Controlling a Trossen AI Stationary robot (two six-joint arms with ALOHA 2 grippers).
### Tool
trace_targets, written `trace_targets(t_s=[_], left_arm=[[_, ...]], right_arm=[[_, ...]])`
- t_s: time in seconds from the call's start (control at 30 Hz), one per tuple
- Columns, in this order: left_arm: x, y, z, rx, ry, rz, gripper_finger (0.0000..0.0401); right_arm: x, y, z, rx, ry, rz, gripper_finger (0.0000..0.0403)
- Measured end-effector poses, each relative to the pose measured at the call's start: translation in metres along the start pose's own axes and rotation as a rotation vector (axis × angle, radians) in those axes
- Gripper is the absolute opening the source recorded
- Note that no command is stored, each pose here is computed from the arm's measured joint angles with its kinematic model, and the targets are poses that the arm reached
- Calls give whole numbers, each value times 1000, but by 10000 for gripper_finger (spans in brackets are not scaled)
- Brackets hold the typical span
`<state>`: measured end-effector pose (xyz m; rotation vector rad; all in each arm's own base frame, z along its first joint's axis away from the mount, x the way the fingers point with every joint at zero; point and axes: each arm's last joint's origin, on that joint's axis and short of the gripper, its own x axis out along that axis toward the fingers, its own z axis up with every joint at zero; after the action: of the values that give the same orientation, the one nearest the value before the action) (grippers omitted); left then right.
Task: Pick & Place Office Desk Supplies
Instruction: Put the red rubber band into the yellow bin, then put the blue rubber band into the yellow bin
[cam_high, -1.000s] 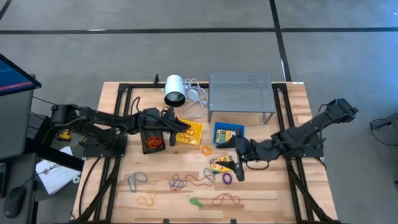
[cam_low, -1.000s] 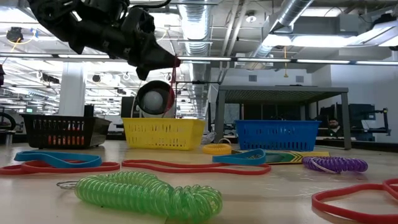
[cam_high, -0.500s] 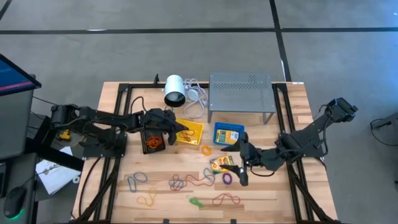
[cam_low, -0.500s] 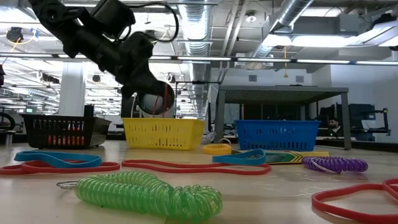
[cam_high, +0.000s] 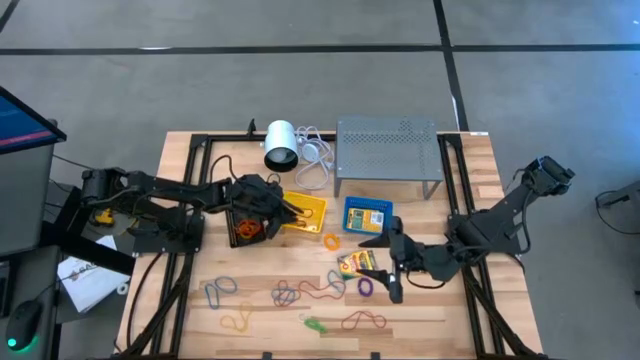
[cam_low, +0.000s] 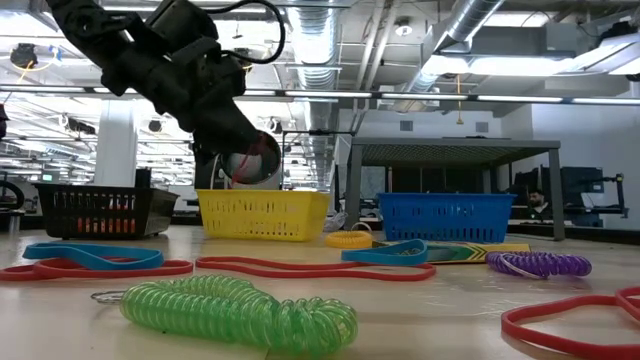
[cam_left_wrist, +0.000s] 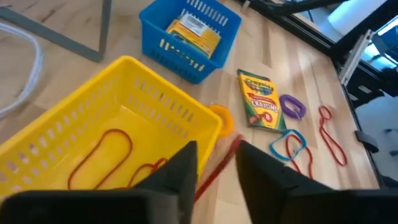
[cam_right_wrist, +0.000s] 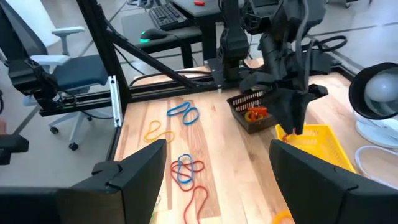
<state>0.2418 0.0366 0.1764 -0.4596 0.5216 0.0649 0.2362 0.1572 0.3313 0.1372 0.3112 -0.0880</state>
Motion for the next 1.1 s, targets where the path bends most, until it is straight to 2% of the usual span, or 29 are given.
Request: trace_targets(t_s=[0.13,0.23,0.33,0.43,0.53,0.63,0.77,0.83,0.93,1.1], left_arm=[[0,3,1,-14,-23,57,169],[-1,7,3,-42,-50,118,199],[-2,11,4,-90,-79,176,209],[-2,13,6,-99,-90,179,207],[-2,10,7,-96,-77,99,196],[-2,0,11,-86,-87,-67,183],[-2,-26,19,-58,-165,-293,169],[-2,-41,19,-41,-176,-358,162],[0,-61,19,-16,-84,-381,153],[-1,-93,23,122,112,-245,140]], right_arm=[[-2,3,-1,-5,-2,3,280],[-3,3,-1,-6,-2,5,280],[-3,3,-1,-6,-2,5,280],[-3,3,-1,-6,-2,5,280],[-3,3,-1,-6,-2,4,280],[-3,3,-2,-9,1,2,280],[-3,0,-5,-6,11,-61,280],[-3,-2,-8,-3,28,-95,280],[-4,-5,-12,6,50,-136,280],[-10,-12,-10,19,48,-182,280]])
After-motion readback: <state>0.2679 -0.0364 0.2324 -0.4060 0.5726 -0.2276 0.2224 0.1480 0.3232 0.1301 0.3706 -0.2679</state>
